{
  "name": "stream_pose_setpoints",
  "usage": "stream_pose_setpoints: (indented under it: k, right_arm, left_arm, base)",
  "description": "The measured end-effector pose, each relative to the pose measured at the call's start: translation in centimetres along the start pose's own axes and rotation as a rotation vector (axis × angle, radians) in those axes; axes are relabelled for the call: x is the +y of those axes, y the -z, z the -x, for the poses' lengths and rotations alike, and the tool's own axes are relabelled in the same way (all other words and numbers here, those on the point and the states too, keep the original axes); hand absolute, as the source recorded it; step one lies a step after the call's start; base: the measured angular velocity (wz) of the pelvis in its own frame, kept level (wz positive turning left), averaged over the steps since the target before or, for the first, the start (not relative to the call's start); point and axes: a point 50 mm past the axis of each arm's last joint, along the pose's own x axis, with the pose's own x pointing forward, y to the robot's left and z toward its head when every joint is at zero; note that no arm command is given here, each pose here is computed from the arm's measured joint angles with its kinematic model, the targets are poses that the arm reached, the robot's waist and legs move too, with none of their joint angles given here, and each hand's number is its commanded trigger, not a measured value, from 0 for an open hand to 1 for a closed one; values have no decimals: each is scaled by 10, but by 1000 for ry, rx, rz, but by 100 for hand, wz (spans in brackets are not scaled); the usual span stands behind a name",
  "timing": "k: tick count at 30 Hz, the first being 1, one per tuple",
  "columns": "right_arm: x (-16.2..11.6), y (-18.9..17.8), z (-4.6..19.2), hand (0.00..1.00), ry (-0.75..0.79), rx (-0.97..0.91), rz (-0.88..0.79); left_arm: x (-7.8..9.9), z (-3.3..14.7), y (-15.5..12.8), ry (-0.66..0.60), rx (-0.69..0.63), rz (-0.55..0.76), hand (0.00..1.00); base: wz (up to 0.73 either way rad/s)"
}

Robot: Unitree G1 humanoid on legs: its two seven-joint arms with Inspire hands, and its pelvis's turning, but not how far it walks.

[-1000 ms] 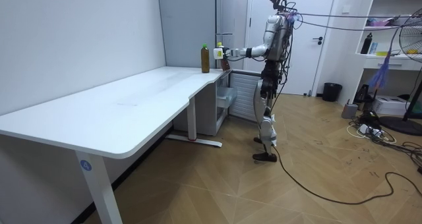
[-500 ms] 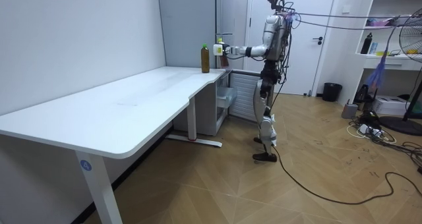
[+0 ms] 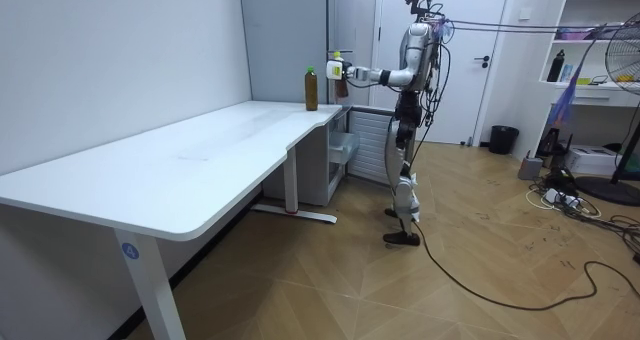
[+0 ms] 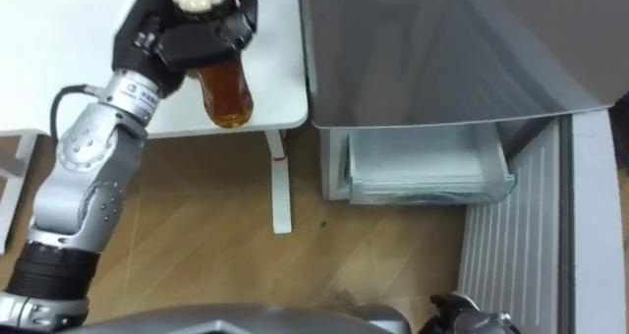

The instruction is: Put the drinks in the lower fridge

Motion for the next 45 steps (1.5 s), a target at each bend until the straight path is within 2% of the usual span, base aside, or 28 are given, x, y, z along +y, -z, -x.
stream_pose_setpoints:
  k: [13, 16, 19, 24, 34, 39, 45]
  right_arm:
    - [-9, -29, 3, 0, 32, -110, 116]
    - [-18, -53, 8, 0, 73, -209, 133]
    - [-11, -87, 17, 0, 77, -372, 141]
    - [14, -126, 33, 0, -4, -558, 215]
    - [28, -142, 46, 0, -130, -650, 282]
    - [33, -159, 67, 0, -207, -764, 324]
    - [39, -165, 80, 0, -389, -854, 217]
  left_arm:
    - [-9, 5, -3, 76, -17, 26, 100]
    - [-8, 14, 6, 67, 18, 41, 100]
    - [-9, 22, 14, 57, 51, 68, 100]
    - [-11, 24, 17, 60, 60, 95, 100]
    - [-21, 32, 30, 103, 104, 195, 100]
    - [-25, 37, 42, 127, 162, 174, 100]
    - [-26, 39, 43, 135, 170, 177, 100]
  base:
    - [6]
    - [0]
    - [8]
    - [11]
    - [0]
    - [-3]
    - [2]
